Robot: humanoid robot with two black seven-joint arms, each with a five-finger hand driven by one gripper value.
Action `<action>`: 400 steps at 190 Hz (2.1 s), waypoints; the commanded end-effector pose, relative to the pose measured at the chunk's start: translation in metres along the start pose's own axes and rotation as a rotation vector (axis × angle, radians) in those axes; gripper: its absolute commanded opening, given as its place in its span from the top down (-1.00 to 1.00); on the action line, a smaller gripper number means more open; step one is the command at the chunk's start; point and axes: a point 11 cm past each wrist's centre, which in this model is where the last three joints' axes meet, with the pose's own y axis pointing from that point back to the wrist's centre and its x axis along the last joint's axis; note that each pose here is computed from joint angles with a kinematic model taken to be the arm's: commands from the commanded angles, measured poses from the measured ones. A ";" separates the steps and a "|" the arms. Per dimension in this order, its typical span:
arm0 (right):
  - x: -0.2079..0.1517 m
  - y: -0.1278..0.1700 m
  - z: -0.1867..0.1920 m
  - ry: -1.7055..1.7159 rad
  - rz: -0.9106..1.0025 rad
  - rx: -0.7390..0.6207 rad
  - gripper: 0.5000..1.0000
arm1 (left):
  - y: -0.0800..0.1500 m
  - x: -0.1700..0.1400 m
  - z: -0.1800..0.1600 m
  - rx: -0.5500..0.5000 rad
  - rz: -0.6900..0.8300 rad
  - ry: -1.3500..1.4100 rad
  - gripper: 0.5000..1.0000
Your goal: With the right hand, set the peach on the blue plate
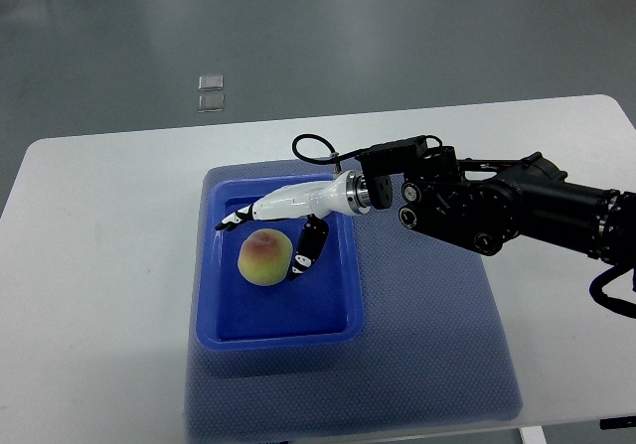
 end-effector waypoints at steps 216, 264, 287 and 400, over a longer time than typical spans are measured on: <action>0.027 0.160 0.129 -1.375 0.713 0.128 -0.73 | 0.001 -0.001 0.006 -0.009 -0.003 -0.005 -1.00; 0.000 0.170 0.141 -1.415 0.719 0.087 -0.73 | 0.001 -0.001 0.006 -0.009 -0.003 -0.005 -1.00; 0.003 0.201 0.153 -1.391 0.766 0.050 -0.73 | 0.001 -0.001 0.006 -0.009 -0.003 -0.005 -1.00; -0.013 0.197 0.157 -1.428 0.767 0.034 -0.73 | 0.001 -0.001 0.006 -0.009 -0.003 -0.005 -1.00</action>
